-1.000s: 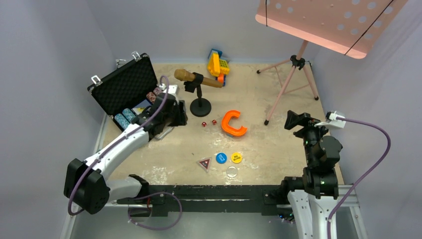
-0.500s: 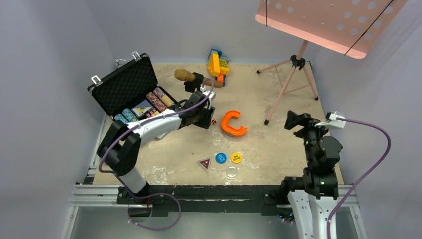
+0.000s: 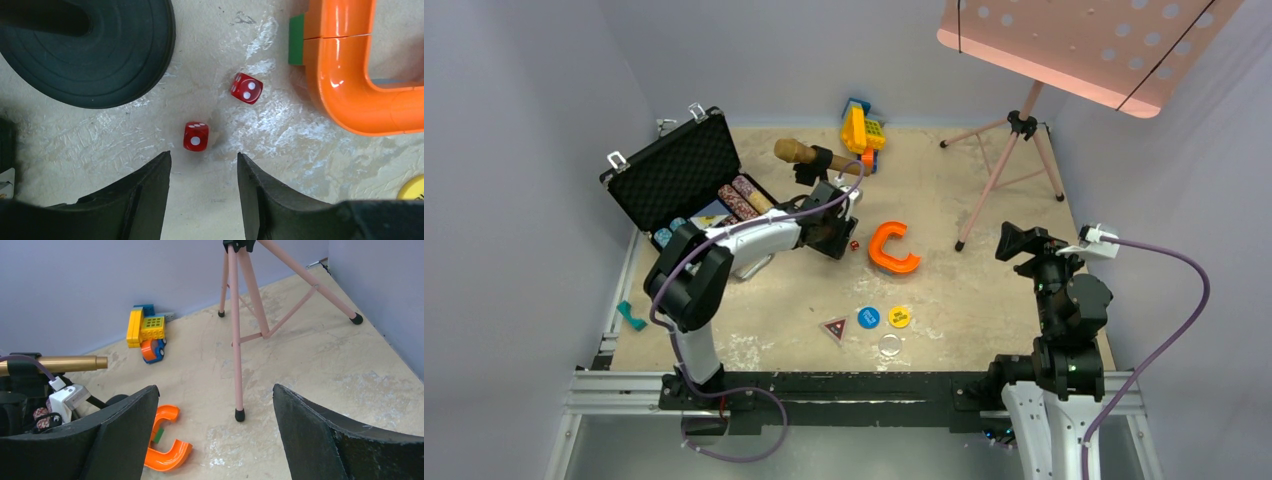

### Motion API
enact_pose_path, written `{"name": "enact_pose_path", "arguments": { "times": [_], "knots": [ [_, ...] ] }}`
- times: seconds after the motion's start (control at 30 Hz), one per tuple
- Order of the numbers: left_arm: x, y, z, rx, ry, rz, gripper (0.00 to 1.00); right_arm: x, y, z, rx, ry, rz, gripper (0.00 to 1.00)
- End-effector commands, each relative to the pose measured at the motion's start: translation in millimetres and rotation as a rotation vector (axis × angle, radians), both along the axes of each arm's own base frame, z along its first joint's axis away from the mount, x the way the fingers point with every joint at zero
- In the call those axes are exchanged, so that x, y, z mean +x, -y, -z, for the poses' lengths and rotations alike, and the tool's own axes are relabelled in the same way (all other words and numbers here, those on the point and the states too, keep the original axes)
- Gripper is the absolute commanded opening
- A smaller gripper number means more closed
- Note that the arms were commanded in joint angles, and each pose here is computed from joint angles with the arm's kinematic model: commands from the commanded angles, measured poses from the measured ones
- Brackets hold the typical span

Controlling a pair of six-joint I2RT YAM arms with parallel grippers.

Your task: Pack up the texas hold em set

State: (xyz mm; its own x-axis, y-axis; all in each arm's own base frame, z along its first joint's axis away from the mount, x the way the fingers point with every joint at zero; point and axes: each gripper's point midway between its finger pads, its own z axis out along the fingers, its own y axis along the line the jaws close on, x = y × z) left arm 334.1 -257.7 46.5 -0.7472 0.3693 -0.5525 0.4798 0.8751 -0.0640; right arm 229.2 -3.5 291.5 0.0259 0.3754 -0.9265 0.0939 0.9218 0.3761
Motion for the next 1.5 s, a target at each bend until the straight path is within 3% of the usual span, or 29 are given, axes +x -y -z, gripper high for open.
{"name": "enact_pose_path", "arguments": {
  "times": [0.0,1.03,1.33,1.47],
  "knots": [
    [14,7,-7,-0.036,0.004,0.038,0.54,-3,-2,-18,-0.010,0.056,-0.014,0.89],
    [23,0,14,0.030,-0.035,0.034,0.37,-2,-2,-16,-0.010,0.049,-0.013,0.89],
    [21,-1,16,0.034,-0.039,0.036,0.16,-2,-2,-17,-0.009,0.051,-0.012,0.89],
    [13,-6,6,0.016,-0.030,0.024,0.01,-2,-2,-17,-0.009,0.053,-0.011,0.89]
  ]
}}
